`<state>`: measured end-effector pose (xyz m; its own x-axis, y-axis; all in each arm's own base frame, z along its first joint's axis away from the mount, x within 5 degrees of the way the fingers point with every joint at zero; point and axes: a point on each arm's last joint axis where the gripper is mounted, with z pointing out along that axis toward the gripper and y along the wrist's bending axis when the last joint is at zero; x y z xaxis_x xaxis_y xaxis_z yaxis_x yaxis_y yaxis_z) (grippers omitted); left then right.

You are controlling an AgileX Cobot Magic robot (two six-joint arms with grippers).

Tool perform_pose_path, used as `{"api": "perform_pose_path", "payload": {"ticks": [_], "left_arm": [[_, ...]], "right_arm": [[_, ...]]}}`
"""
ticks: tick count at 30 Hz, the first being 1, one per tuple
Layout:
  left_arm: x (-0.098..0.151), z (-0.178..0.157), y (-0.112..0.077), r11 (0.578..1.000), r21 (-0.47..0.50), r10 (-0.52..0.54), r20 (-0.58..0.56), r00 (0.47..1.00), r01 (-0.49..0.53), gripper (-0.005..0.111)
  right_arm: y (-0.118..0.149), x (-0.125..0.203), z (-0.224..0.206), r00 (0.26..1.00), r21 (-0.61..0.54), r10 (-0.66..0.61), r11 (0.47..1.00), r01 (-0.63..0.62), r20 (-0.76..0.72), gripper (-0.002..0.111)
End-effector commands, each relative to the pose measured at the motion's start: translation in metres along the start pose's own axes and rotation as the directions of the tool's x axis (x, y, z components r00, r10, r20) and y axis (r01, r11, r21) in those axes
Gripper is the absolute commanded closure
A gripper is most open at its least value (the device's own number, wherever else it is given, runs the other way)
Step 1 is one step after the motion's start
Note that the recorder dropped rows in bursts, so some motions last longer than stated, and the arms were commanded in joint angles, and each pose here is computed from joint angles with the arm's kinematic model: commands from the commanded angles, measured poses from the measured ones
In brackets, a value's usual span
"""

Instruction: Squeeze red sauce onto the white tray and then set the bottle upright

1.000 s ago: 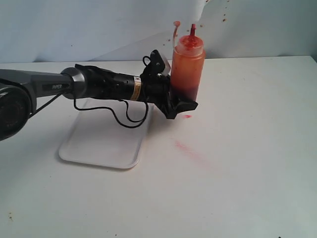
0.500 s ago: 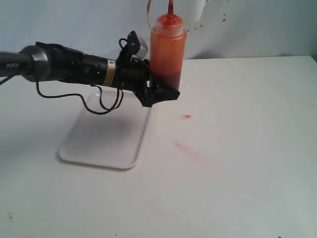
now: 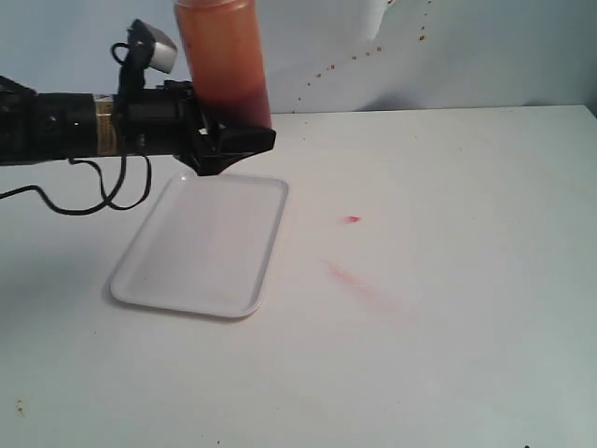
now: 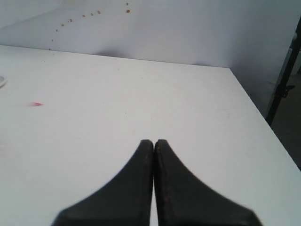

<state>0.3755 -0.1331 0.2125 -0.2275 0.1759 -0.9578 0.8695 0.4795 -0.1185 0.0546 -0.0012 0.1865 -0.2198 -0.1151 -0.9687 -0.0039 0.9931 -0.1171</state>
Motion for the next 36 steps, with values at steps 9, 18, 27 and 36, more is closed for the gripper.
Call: {"api": "perform_pose_path", "payload": {"ticks": [9, 18, 27, 36], "left_arm": [[0.012, -0.071, -0.047, 0.953, -0.302, 0.009, 0.095, 0.995, 0.020, 0.107], [0.033, -0.111, -0.084, 0.881, -0.472, 0.059, 0.131, 0.990, 0.010, 0.107], [0.058, -0.126, -0.096, 0.828, -0.560, 0.075, 0.075, 0.994, -0.021, 0.107], [0.066, -0.132, -0.094, 0.782, -0.623, 0.055, 0.074, 0.996, 0.003, 0.107]], "right_arm": [[0.000, 0.001, 0.000, 1.000, 0.000, -0.005, 1.000, 0.005, 0.004, 0.108], [0.000, 0.001, 0.000, 1.000, 0.000, -0.005, 1.000, 0.005, 0.004, 0.108], [0.000, 0.001, 0.000, 1.000, 0.000, -0.005, 1.000, 0.005, 0.004, 0.108], [0.000, 0.001, 0.000, 1.000, 0.000, -0.005, 1.000, 0.005, 0.004, 0.108]]}}
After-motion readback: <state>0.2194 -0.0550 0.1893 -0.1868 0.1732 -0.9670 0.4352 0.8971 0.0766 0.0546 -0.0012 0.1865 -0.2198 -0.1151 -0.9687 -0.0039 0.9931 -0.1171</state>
